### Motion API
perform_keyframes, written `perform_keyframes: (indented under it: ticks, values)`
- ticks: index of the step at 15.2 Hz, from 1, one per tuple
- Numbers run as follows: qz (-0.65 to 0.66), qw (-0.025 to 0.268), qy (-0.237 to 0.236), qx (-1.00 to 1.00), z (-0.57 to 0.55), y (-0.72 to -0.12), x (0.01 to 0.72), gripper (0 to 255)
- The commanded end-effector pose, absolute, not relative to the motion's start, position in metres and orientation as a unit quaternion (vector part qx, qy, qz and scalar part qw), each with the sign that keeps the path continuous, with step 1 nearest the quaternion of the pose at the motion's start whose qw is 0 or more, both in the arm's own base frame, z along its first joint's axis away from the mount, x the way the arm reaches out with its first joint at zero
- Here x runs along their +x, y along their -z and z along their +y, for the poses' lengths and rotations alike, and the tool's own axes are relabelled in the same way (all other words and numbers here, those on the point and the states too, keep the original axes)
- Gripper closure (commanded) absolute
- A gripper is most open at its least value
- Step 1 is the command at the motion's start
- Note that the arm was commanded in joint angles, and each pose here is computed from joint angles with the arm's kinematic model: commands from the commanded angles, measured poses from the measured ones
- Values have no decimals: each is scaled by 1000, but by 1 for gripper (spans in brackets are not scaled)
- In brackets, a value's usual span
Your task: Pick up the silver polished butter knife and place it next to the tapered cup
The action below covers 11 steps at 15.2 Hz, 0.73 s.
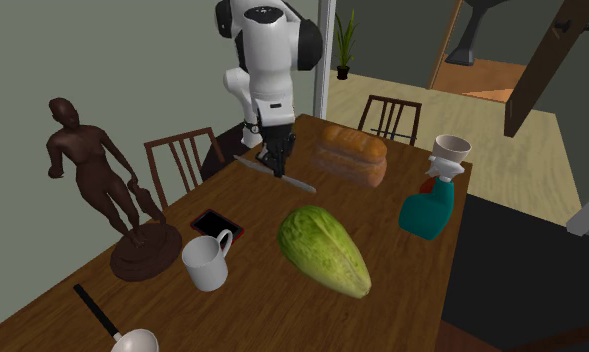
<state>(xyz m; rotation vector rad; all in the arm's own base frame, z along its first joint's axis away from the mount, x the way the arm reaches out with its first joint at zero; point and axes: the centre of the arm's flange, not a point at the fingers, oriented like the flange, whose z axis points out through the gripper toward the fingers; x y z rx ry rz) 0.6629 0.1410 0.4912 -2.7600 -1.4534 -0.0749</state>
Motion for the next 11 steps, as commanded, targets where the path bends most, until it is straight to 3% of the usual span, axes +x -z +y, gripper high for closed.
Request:
perform_keyframes:
  ticks: [1, 11]
  values:
    - [-466, 11, 24, -884, 141, -501, 663, 255]
    - [-466, 11, 24, -884, 141, -554, 663, 255]
